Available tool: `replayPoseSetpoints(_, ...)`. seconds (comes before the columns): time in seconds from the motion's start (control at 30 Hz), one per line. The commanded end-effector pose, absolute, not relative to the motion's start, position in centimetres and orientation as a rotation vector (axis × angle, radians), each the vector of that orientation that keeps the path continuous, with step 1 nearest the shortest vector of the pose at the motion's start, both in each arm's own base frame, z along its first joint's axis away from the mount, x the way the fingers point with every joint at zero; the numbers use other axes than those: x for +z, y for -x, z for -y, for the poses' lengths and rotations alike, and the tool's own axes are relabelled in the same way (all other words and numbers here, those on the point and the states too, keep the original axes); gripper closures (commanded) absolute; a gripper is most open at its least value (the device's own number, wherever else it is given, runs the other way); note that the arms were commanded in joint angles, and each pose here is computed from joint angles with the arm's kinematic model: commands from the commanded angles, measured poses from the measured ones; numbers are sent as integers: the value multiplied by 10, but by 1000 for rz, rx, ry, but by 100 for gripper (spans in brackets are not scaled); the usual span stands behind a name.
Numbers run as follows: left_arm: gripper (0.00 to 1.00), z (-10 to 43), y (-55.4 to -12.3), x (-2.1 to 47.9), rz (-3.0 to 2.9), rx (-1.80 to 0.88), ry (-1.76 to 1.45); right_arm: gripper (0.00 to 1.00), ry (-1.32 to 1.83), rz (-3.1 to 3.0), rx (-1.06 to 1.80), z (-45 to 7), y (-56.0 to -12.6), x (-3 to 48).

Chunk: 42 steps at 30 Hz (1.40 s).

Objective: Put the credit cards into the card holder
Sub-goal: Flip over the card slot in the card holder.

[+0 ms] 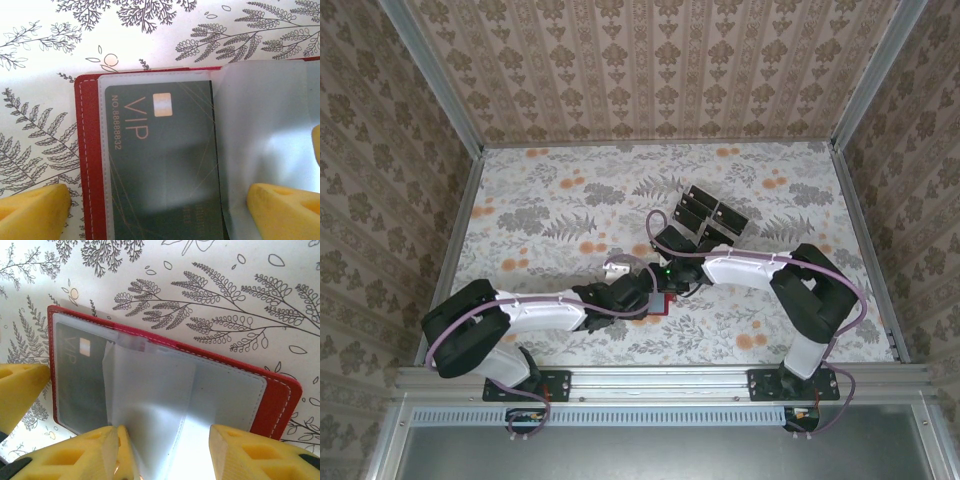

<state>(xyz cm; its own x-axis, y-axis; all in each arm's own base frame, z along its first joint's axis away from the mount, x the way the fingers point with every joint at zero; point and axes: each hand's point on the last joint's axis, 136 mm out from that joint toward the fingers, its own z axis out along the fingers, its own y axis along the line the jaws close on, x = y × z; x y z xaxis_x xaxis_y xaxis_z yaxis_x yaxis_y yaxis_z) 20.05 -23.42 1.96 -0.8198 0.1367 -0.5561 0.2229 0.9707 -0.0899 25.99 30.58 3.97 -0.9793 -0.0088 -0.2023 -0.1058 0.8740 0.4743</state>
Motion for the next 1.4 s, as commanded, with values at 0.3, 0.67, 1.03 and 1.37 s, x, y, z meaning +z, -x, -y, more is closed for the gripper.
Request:
replayPoseSetpoints(0.3, 0, 226, -196, 11, -2561, -176, -234, 47, 47, -2875, 762, -311, -260, 28)
replayPoseSetpoints(0.67, 0, 225, -196, 22, -2536, -202, -240, 47, 16, -2889, 832, -321, -259, 21)
replayPoseSetpoints(1.03, 0, 206, -196, 65, -2434, -263, -183, 47, 17, -2862, 858, -328, -260, 41)
replayPoseSetpoints(1.37, 0, 168, -196, 85, -2386, -260, -53, 47, 57, -2835, 864, -343, -256, 66)
